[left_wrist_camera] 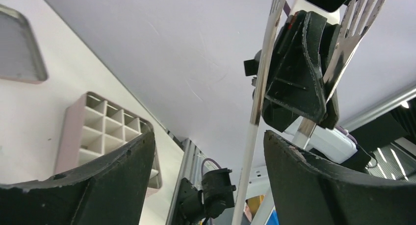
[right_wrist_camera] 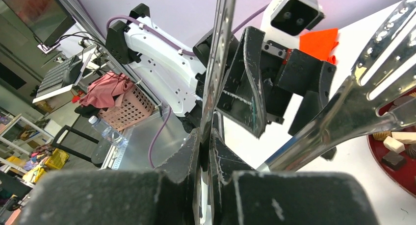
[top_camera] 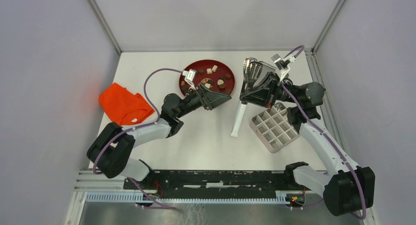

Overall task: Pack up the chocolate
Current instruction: Pick up the clamp at the center of the board.

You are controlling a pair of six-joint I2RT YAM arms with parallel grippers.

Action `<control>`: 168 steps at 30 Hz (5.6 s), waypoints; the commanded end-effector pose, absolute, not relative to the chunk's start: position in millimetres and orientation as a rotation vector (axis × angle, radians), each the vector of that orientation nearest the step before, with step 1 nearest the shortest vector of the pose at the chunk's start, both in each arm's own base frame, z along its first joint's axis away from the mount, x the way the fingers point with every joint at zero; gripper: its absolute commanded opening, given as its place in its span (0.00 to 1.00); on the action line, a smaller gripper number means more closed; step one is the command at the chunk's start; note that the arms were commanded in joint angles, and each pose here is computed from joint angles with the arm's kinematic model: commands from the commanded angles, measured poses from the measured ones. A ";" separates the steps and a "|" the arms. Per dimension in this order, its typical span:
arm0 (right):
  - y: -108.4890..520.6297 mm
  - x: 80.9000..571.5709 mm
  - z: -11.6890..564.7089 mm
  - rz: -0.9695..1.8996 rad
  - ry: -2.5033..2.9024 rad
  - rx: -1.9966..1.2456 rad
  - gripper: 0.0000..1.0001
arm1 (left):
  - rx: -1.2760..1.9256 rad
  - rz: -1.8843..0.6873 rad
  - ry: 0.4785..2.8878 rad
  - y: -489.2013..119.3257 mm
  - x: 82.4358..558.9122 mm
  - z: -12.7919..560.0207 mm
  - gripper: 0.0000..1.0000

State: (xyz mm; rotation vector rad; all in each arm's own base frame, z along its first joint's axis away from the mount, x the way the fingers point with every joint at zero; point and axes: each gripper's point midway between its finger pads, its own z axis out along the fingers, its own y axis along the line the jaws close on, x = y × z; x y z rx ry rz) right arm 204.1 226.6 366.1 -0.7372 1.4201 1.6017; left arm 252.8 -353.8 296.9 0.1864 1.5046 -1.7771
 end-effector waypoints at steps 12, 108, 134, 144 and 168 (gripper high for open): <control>223.1 199.0 377.4 1.539 1.332 -0.823 0.00 | 0.592 -1.579 1.311 -308.5 186.3 340.6 1.00; 224.3 209.3 374.5 1.540 1.344 -0.733 0.04 | 0.308 -1.694 1.058 -412.0 194.6 347.0 0.49; 222.3 212.5 373.0 1.505 1.353 -0.751 0.21 | 0.281 -1.722 1.073 -407.2 192.5 346.9 0.49; 221.7 211.7 375.6 1.496 1.345 -0.763 0.31 | 0.273 -1.748 1.070 -405.8 191.1 349.2 0.48; 218.8 226.6 368.1 1.471 1.389 -0.721 0.43 | 0.272 -1.801 1.119 -404.7 195.3 342.8 0.46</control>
